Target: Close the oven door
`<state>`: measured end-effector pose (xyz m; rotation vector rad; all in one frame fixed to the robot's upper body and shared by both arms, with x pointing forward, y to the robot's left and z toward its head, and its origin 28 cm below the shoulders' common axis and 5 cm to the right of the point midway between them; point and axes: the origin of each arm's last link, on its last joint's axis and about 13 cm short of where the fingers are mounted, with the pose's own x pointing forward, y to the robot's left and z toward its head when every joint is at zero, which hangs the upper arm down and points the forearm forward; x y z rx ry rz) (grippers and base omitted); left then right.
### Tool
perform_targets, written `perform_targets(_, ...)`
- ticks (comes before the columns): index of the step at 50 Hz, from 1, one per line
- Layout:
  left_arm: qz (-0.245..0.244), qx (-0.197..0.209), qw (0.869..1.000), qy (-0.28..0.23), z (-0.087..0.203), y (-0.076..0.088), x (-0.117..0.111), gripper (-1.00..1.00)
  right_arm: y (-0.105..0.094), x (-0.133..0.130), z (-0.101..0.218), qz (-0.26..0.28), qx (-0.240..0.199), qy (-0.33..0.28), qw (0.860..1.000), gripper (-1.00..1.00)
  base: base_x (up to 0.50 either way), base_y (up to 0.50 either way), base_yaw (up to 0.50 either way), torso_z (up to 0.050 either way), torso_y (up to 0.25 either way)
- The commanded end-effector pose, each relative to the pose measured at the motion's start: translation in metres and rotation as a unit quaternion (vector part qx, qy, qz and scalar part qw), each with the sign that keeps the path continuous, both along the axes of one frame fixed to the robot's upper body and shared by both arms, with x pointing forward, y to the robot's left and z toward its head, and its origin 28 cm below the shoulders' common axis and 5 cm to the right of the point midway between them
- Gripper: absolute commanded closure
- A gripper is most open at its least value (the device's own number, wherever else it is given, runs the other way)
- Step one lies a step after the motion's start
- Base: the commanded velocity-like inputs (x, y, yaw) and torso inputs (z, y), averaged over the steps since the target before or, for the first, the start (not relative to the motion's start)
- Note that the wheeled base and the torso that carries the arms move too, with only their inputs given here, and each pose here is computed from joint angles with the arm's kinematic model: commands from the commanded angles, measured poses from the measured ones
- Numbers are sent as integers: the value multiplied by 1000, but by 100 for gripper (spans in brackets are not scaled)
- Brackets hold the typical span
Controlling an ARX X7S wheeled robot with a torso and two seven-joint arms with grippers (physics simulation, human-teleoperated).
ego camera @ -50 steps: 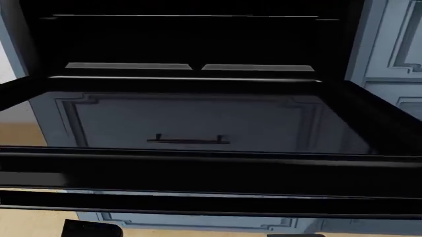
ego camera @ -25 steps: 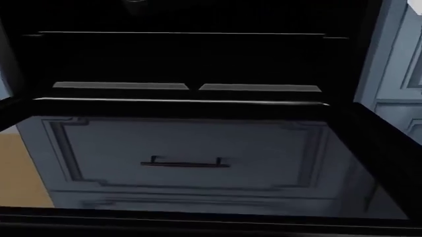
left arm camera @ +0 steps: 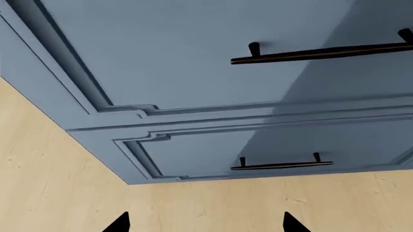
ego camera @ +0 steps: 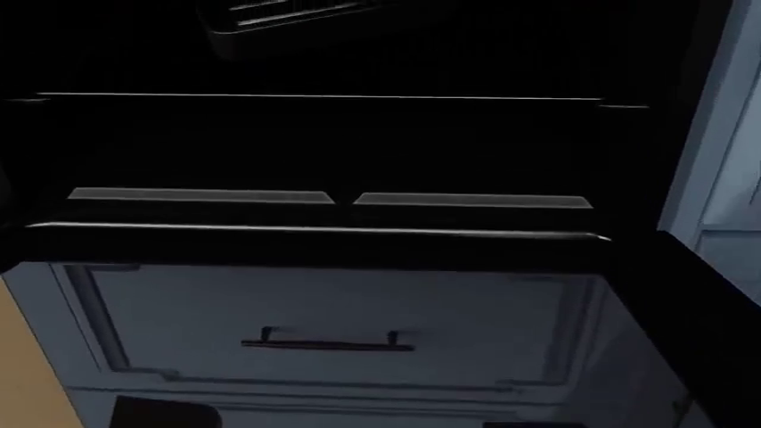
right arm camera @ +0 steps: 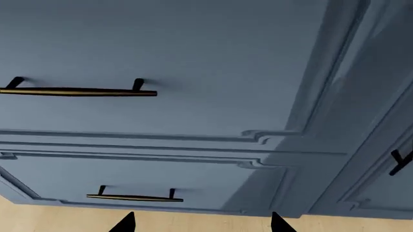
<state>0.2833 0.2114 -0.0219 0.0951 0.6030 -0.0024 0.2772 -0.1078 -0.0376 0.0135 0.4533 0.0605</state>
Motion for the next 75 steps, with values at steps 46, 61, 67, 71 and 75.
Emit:
perform_targets(46, -34, -38, 977, -207, 168, -15, -16, -100, 1, -25, 171, 1, -99, -240, 966, -100, 42, 0, 0, 0, 1)
perform_targets(61, -46, -32, 954, -294, 231, -23, -32, -100, 1, -38, 227, 3, -124, -320, 939, -100, 0, 0, 0, 0, 0)
perform_targets(67, -42, -33, 943, -329, 255, -27, -18, -100, 2, -27, 249, 17, -142, -359, 922, -100, 0, 0, 0, 0, 0)
perform_targets(71, -35, -38, 935, -351, 270, -30, -6, -100, 0, -10, 263, -1, -159, -368, 916, -100, 0, 0, 0, 0, 0)
perform_targets(75, -39, -39, 930, -364, 280, -37, 6, -100, -4, 7, 267, -9, -179, -367, 913, -100, 0, 0, 0, 0, 0)
